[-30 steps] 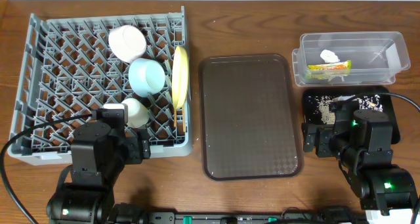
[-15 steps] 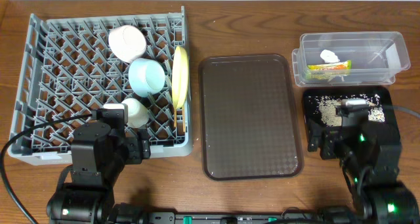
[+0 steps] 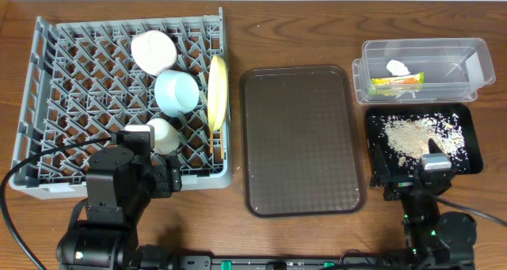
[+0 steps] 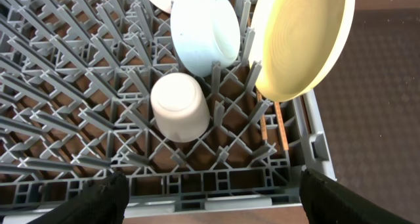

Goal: Sort waste into correct bins and load items into the dishwasher rack

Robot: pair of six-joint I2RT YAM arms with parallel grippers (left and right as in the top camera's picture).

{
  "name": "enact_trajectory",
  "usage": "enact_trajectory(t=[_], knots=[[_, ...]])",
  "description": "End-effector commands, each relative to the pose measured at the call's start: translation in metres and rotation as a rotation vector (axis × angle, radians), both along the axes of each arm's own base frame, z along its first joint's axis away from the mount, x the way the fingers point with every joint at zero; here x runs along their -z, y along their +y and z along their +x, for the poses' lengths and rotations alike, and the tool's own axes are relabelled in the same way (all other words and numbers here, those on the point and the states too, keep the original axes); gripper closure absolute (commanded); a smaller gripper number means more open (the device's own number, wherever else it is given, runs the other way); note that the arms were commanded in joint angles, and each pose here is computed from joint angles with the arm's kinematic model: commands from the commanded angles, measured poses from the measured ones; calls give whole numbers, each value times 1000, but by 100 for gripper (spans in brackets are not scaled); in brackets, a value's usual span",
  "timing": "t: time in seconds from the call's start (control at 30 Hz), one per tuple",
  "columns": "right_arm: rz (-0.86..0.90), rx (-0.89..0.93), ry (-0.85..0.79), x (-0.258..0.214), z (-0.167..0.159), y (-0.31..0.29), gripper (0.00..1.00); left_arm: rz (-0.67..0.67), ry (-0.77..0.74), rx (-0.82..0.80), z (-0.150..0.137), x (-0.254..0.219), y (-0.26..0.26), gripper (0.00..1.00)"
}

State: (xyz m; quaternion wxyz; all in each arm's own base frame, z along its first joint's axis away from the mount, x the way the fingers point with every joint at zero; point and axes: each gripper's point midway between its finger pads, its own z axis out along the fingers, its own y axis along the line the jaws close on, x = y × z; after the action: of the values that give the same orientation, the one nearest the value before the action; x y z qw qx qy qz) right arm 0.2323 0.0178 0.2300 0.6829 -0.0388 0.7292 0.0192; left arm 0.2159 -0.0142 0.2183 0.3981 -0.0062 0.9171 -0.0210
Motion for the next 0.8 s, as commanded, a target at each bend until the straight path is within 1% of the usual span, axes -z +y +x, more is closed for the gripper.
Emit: enact_trajectory(t=[0.0,0.13,0.27,0.37,0.5,0.77], knots=[[-11,33,-44,10,5,-7,1,16,1,6,0,1,1,15],[-9,57,-121,14,10,-12,1,16,1,6,0,1,1,15],[-11,76,-159,22,11,-17,1,16,1,6,0,1,1,15],[-12,77,-122,42,14,-17,1,16,1,6,0,1,1,15],[-17,67,12,75,14,-16,1,16,1,6,0,1,1,15],[-17,68,7,73,14,-16,1,16,1,6,0,1,1,15]])
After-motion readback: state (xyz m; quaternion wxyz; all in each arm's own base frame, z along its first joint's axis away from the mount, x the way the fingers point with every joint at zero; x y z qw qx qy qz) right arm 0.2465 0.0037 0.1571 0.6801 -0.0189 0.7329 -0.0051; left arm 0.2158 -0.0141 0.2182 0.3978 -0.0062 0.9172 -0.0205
